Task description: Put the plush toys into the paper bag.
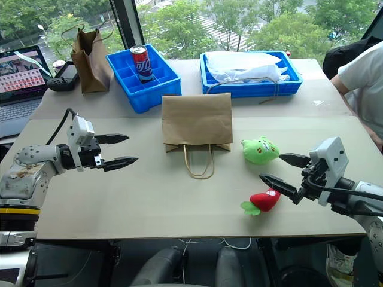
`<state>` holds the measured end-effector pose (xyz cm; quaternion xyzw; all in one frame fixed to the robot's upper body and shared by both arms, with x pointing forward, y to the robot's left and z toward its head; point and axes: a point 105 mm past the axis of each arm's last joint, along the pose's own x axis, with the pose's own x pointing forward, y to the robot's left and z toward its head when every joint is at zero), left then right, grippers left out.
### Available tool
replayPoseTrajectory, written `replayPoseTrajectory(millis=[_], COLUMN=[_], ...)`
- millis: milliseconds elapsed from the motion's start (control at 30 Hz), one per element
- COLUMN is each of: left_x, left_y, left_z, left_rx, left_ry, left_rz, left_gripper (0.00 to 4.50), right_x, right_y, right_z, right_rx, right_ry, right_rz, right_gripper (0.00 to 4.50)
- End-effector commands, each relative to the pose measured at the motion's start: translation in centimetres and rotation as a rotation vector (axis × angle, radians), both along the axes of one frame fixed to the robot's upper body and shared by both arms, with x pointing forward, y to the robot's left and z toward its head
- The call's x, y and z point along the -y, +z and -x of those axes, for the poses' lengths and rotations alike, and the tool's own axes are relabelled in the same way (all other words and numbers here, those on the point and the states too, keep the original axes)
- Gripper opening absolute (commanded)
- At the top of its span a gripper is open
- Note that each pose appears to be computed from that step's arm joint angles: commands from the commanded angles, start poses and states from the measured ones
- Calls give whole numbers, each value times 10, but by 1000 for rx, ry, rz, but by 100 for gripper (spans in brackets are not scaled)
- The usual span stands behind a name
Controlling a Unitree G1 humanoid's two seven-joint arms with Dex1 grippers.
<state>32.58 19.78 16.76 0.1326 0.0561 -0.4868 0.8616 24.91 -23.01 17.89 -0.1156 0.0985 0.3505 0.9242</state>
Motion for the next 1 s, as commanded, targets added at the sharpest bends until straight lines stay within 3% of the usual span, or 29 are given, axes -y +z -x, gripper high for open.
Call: replayPoseTrajectory(millis=[33,167,300,533,667,833,1000], left_x=[0,18,36,61,93,122,144], left_y=[16,49,65,62,44,20,9], left_z=[1,-1,-15,-31,-32,-39,-45], left_rx=[44,176,264,403,526,708,794], left_ry=[-60,-221,-268,-337,-479,-589,-635], left_rz=[-27,-125,-187,-329,-455,-589,-600], left_gripper=[441,441,441,441,441,441,441], right_x=[-5,-37,-55,-73,-96,-104,-104], right_y=[15,31,48,48,38,28,29], right_z=[5,25,30,39,55,54,56], right_rx=[35,-1,20,-38,-135,-163,-171], right_ry=[23,172,206,189,268,217,169], right_rz=[14,122,104,81,31,19,9], right_gripper=[450,450,450,450,450,450,450])
